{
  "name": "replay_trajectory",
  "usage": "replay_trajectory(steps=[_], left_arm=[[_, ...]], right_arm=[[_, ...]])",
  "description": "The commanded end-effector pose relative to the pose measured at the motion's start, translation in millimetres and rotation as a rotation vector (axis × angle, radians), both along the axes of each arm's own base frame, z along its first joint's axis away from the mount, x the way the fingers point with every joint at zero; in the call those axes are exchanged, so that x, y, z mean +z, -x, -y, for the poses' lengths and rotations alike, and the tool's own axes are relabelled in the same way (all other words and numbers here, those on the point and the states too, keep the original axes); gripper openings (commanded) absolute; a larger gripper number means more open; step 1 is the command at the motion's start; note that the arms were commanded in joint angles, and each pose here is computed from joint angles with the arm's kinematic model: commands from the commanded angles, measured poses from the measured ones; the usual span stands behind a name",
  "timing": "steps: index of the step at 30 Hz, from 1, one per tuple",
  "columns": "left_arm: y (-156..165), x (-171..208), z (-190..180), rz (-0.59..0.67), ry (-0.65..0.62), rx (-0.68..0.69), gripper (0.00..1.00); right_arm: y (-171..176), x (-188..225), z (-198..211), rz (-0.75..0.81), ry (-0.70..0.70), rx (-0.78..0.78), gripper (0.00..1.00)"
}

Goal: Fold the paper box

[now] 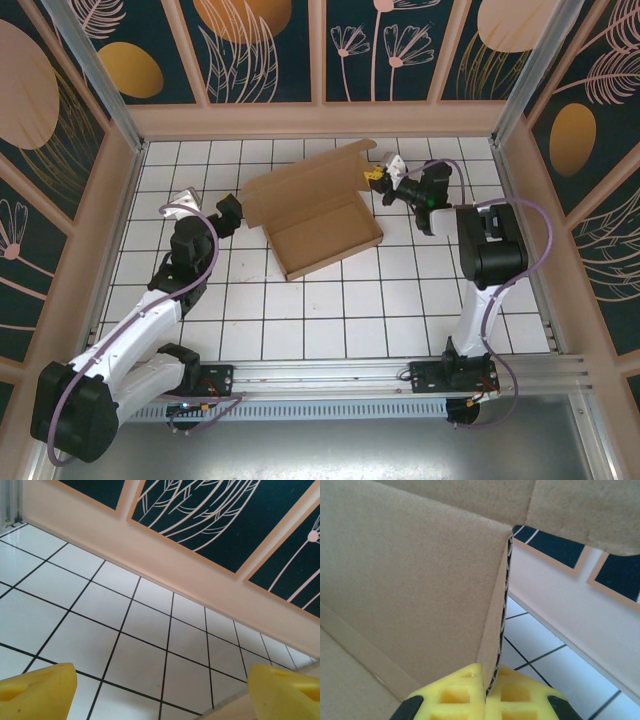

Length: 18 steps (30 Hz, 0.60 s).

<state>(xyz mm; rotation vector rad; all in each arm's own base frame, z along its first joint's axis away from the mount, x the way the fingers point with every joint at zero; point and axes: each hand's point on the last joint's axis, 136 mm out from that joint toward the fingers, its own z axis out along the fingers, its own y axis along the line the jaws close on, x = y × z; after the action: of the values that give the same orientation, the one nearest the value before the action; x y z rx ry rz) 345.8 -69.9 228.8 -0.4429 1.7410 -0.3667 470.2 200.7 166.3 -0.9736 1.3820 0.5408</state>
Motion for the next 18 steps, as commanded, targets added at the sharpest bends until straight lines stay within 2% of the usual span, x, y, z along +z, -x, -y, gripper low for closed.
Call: replay_trajectory(steps=[1, 3, 6, 10, 13, 18], left_arm=[[-0.5, 22.9, 2.8, 0.082, -0.011, -0.031, 0.88], [-2.5, 27.9, 6.2, 0.087, -0.067, -0.055, 0.89], [-4.0, 29.2, 24.7, 0.116, -0.173, -0.176, 0.89], [-5.4, 14.5, 51.2, 0.094, -0.467, -0.38, 0.93], [-3.1, 7.1, 51.5, 0.136, -0.608, -0.405, 0.93], [-4.1, -12.4, 46.9, 0.173, -0.566, -0.414, 0.91]], right_arm=[[2.6, 13.7, -1.3, 0.088, 0.03, -0.112, 0.0], [4.0, 12.9, -4.1, 0.085, 0.043, -0.167, 0.0], [6.5, 9.5, -7.1, 0.066, 0.037, -0.224, 0.0], [10.7, 2.0, -3.5, 0.046, 0.025, -0.249, 0.0], [10.8, -0.9, 0.5, 0.043, 0.033, -0.258, 0.0], [9.2, -1.5, 9.5, 0.037, 0.015, -0.265, 0.0]])
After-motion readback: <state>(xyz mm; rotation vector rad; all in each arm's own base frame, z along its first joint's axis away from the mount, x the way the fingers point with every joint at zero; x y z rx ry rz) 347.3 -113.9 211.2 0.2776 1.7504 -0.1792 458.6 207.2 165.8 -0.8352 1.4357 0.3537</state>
